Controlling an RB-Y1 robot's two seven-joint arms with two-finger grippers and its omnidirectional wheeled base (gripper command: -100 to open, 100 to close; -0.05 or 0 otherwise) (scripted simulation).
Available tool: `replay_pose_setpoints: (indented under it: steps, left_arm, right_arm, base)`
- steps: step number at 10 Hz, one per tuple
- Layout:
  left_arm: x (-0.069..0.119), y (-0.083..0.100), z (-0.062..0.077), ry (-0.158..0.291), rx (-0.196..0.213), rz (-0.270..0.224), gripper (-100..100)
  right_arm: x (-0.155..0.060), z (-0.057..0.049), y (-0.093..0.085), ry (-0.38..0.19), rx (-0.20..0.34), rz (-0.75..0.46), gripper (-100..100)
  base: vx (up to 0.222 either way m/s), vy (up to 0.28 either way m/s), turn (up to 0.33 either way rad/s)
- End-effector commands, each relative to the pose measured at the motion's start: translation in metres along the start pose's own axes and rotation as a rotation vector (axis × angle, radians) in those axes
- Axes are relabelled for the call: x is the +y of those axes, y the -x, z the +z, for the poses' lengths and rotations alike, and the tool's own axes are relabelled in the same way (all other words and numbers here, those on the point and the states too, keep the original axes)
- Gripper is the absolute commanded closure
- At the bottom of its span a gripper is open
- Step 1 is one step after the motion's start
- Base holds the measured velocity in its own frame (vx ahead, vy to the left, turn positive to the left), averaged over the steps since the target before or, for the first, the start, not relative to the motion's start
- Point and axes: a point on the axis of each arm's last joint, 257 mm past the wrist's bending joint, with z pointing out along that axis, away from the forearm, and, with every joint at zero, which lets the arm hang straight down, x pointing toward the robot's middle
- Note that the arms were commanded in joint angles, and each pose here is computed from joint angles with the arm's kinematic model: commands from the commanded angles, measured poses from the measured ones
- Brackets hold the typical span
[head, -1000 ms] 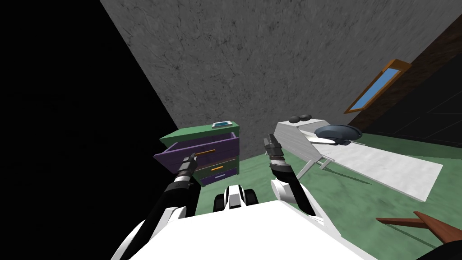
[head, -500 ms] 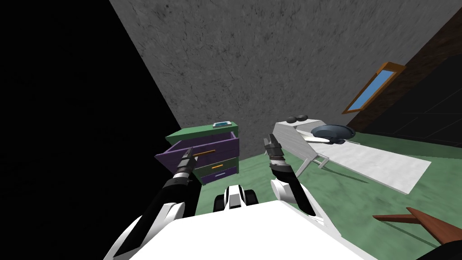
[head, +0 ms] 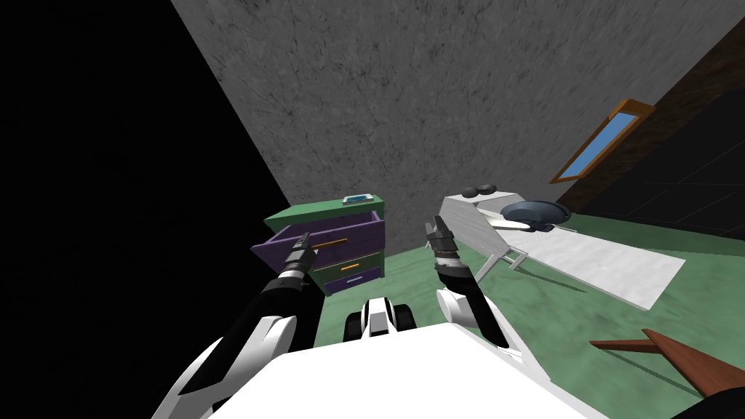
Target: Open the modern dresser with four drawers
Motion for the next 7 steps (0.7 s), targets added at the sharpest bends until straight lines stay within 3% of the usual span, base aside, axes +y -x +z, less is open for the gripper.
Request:
replay_pose_setpoints:
  steps: [1, 2, 7]
  left_arm:
    - [-0.0027, -0.0002, 0.0017, 0.008, -0.001, -0.001, -100]
    - [-0.0012, 0.0, 0.0018, 0.015, -0.002, -0.001, 0]
    - [0.0044, 0.0006, 0.0017, 0.029, -0.004, -0.002, 0]
  right_arm:
    - [0.0, 0.0, 0.0, 0.0, 0.0, 0.0, 0]
    - [0.0, 0.0, 0.0, 0.0, 0.0, 0.0, 0]
    - [0.0, 0.0, 0.0, 0.0, 0.0, 0.0, 0]
  base:
    - [0.0, 0.0, 0.0]
    - [0.0, 0.0, 0.0]
    - [0.0, 0.0, 0.0]
